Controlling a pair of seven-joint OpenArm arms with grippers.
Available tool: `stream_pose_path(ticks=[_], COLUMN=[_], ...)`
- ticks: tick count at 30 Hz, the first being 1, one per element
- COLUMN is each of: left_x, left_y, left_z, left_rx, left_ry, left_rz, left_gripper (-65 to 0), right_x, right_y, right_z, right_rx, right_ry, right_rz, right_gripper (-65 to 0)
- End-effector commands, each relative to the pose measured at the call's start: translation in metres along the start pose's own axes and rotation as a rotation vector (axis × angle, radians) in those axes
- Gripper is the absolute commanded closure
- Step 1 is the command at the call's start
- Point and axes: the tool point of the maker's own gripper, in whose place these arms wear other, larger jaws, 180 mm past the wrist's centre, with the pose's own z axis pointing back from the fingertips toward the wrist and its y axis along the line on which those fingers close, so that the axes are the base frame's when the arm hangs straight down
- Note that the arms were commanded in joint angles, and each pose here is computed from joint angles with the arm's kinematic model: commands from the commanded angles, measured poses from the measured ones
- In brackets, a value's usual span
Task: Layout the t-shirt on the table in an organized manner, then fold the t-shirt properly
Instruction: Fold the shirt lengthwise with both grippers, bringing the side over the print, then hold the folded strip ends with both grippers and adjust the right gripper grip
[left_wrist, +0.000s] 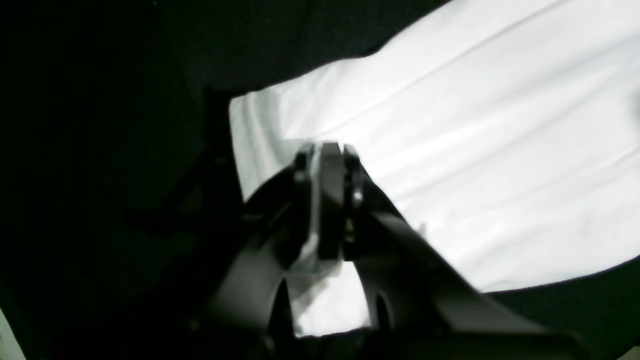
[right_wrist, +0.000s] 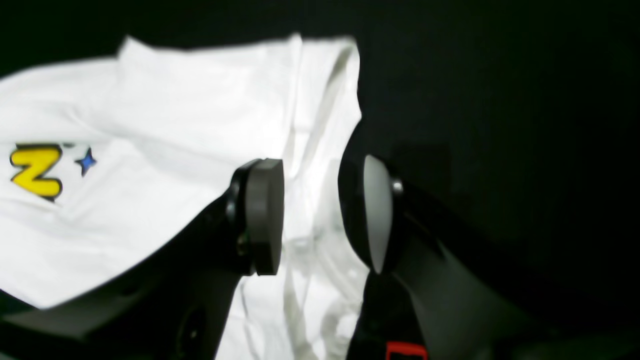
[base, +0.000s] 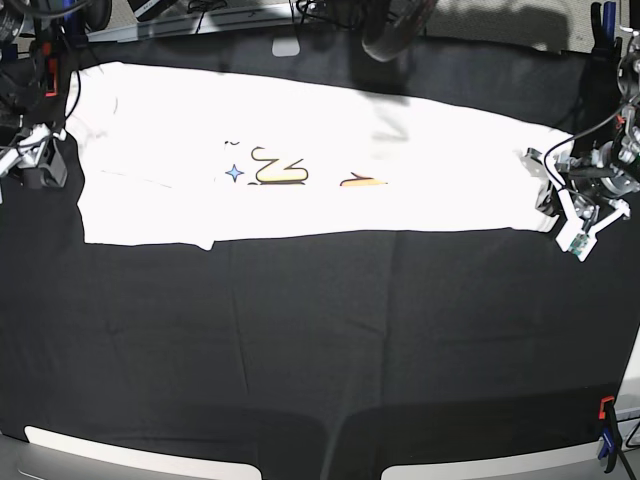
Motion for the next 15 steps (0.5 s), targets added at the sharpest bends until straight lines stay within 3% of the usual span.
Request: stream_pose_path(ticks=[1,10,15], left_x=[0.012,0.013,0.013], left_y=[0.010,0.009,0.008], left_z=[0.007,0.006,0.006], left_rx=[0.026,0.023,0.023], left_ry=[-0.034,-0.035,-0.035], left_rz=[-0.016,-0.013,-0.013], left_gripper=[0.0,0.0,0.0], right_x=[0.021,0.059,0.077], right_y=[-0.002,-0.008,-0.029], right_z=[0.005,-0.002,-0.019], right_rx=[-0.004,-0.015,-0.052], right_ry=[-0.057,-0.156,-0.170], right_rz=[0.032,0.032,-0.016], right_gripper=[-25.7,-25.6,-25.6])
